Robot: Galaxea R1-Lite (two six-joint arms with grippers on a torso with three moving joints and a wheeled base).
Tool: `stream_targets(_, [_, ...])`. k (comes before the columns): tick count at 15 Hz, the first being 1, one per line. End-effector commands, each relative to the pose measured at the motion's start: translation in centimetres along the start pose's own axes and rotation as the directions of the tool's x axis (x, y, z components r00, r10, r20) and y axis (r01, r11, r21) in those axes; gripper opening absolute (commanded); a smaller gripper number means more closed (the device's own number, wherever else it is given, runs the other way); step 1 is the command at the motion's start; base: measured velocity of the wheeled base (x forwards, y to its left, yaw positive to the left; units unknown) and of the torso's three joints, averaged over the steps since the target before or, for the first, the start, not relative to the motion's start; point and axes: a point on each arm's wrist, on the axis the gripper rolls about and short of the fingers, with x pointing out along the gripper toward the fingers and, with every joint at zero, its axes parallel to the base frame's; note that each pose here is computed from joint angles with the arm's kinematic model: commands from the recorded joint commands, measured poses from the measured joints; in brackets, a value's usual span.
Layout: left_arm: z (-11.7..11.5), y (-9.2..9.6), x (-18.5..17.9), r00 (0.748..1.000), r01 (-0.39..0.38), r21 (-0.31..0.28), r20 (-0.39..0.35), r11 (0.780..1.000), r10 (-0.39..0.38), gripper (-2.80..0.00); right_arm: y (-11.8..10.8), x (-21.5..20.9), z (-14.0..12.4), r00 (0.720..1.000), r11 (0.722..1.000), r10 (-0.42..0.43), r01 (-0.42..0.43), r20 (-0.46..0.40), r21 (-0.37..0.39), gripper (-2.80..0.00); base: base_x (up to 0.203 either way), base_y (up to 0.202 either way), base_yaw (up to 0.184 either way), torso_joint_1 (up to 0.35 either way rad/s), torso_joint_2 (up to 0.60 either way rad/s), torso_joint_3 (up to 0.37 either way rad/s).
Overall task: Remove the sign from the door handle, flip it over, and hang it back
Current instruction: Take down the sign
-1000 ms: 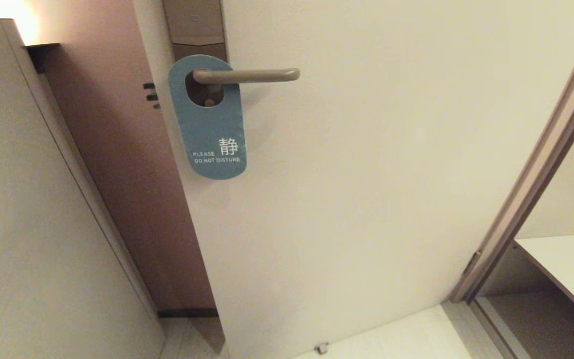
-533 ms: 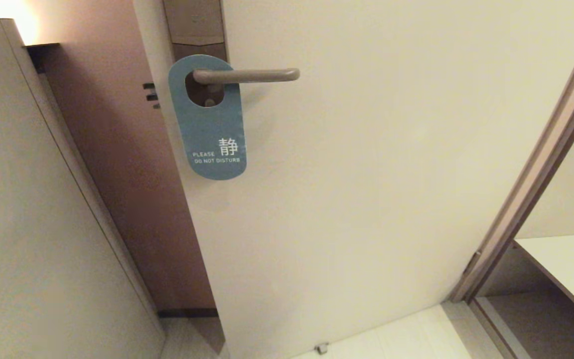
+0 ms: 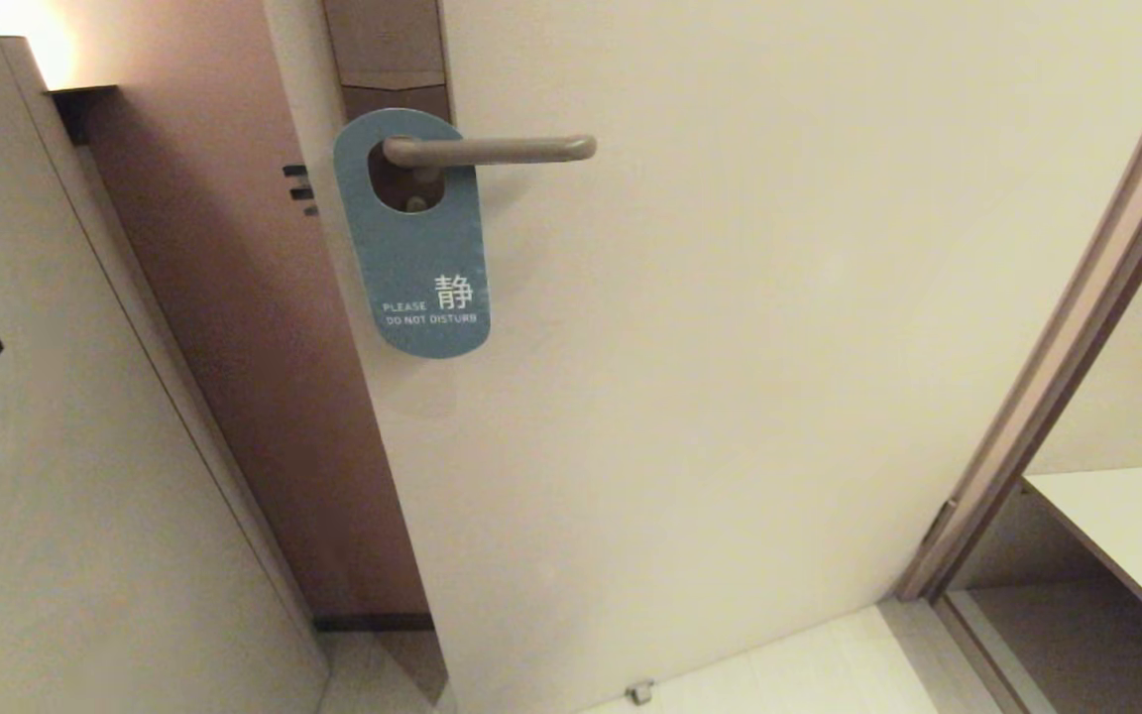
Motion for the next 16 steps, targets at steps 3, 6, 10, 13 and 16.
stream_targets(3, [1.2, 0.5, 3.8, 0.984, 0.161, -0.055, -0.066, 0.985, -0.165, -2.8, 0.0, 0.0, 0.0, 1.0, 1.0, 0.0, 0.0, 0.0, 0.0, -2.8, 0.0, 0.0, 0.0, 0.0, 0.0, 0.0])
stream_targets(6, [2.6, 0.8, 6.3, 0.966, 0.241, -0.111, -0.073, 0.964, -0.25, -2.8, 0.0, 0.0, 0.0, 1.0, 1.0, 0.0, 0.0, 0.0, 0.0, -2.8, 0.0, 0.0, 0.0, 0.0, 0.0, 0.0])
stream_targets(10, [3.3, 1.4, 8.8, 0.897, 0.413, -0.159, -0.095, 0.897, -0.431, -2.8, 0.0, 0.0, 0.0, 1.0, 1.0, 0.0, 0.0, 0.0, 0.0, -2.8, 0.0, 0.0, 0.0, 0.0, 0.0, 0.0])
stream_targets(13, [2.9, 2.6, 10.1, 0.833, 0.53, -0.149, -0.091, 0.835, -0.545, -2.8, 0.0, 0.0, 0.0, 1.0, 1.0, 0.0, 0.0, 0.0, 0.0, -2.8, 0.0, 0.0, 0.0, 0.0, 0.0, 0.0])
stream_targets(16, [1.6, 3.6, 10.7, 0.796, 0.572, -0.179, -0.114, 0.801, -0.594, -2.8, 0.0, 0.0, 0.0, 1.0, 1.0, 0.0, 0.0, 0.0, 0.0, -2.8, 0.0, 0.0, 0.0, 0.0, 0.0, 0.0])
